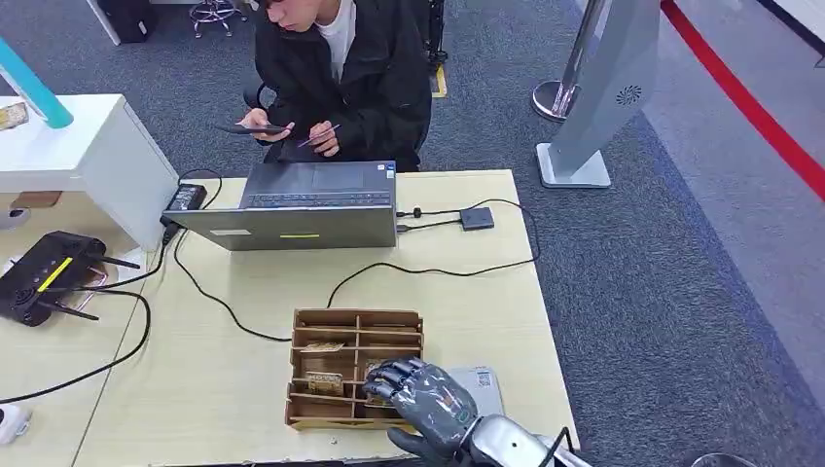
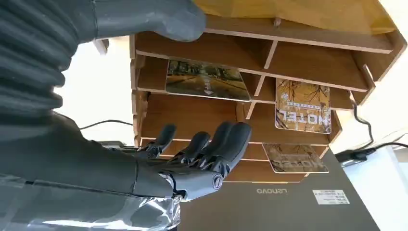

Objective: Pass the card to the sensor for recognition and then transmit it.

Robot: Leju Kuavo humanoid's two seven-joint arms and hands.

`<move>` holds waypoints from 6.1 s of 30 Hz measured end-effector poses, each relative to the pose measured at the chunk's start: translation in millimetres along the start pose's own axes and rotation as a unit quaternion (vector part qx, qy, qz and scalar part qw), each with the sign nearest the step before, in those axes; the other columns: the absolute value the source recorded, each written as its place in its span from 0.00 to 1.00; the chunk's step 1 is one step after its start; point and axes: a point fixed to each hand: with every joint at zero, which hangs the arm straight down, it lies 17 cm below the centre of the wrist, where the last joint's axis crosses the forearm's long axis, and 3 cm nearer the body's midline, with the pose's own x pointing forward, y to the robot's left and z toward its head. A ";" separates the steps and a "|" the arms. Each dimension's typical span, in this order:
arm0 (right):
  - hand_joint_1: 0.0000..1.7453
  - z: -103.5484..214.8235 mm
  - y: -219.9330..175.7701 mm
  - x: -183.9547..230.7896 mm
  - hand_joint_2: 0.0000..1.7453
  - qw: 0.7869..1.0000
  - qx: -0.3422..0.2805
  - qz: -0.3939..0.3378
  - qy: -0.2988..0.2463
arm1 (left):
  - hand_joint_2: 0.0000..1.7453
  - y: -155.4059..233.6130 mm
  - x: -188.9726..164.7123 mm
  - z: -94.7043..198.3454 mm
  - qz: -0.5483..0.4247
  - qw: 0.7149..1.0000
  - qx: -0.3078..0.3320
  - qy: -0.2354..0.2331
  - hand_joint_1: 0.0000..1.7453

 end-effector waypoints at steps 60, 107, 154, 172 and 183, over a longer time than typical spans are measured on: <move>1.00 26.2 -140.2 28.6 1.00 0.965 -0.259 0.038 -0.033 | 0.00 -0.5 -0.8 0.6 0.005 1.000 0.003 -0.001 0.00; 1.00 26.0 -215.4 -63.9 1.00 0.931 -0.321 0.092 0.150 | 0.00 -4.5 -0.9 1.8 -0.022 1.000 0.001 0.005 0.00; 0.00 104.9 -206.8 -5.9 0.00 0.865 -0.448 -0.225 -0.005 | 0.00 -3.5 -2.7 3.4 -0.020 1.000 0.011 -0.012 0.00; 0.00 147.1 -172.5 4.3 0.00 0.775 -0.429 -0.454 -0.097 | 0.00 5.5 -2.5 2.2 -0.004 0.999 0.029 -0.019 0.00; 0.00 159.9 -156.1 -1.1 0.00 0.741 -0.426 -0.511 -0.093 | 0.00 8.7 -5.4 2.1 0.011 0.999 0.036 -0.014 0.00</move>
